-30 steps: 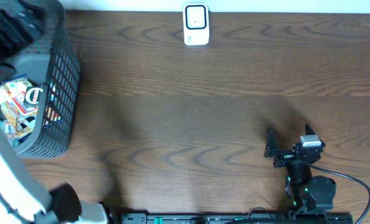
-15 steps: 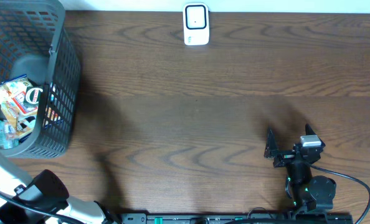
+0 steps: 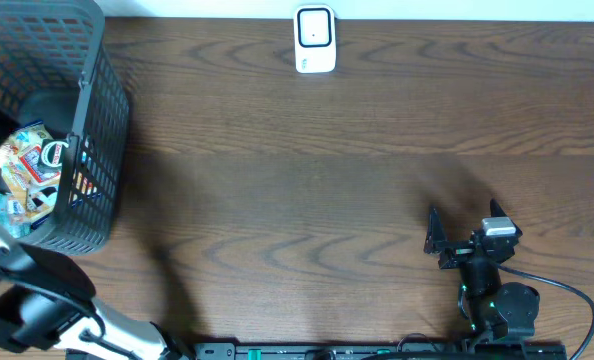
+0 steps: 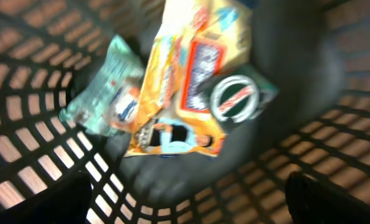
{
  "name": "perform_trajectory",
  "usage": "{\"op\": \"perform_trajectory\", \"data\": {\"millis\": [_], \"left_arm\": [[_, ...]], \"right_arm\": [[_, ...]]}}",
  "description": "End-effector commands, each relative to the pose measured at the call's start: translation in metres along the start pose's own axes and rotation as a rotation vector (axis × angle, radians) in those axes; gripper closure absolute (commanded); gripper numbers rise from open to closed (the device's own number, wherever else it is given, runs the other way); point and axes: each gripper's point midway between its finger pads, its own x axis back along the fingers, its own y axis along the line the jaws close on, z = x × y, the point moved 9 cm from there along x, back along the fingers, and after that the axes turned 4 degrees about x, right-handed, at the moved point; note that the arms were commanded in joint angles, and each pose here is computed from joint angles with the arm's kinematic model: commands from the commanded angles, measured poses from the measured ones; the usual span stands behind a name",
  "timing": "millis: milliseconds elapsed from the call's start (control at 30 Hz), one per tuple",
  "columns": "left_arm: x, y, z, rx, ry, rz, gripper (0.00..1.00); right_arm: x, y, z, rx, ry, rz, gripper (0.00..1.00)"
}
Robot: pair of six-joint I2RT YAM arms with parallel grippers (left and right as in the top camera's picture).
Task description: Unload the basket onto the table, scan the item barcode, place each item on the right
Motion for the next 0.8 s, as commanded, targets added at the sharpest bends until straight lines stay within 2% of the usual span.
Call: {"op": "perform_trajectory", "data": {"millis": [0, 100, 533, 767], "left_arm": [[-0.014, 0.009, 0.000, 0.005, 0.039, -0.029, 0.02], [-0.026, 0.005, 0.004, -0.082, 0.088, 0.032, 0.02], [-0.085, 0.012, 0.017, -0.015, 0.126, 0.020, 0.02], [-0.089, 0.020, 0.013, 0.020, 0.113, 0.017, 0.03]], "right_arm": [[0.000, 0.001, 0.000, -0.003, 0.000, 0.000, 0.01], [0.000, 0.001, 0.000, -0.003, 0.000, 0.000, 0.01], [0.000, 0.001, 0.000, -0.003, 0.000, 0.000, 0.01], [0.000, 0.001, 0.000, -0.003, 0.001, 0.000, 0.01]]}}
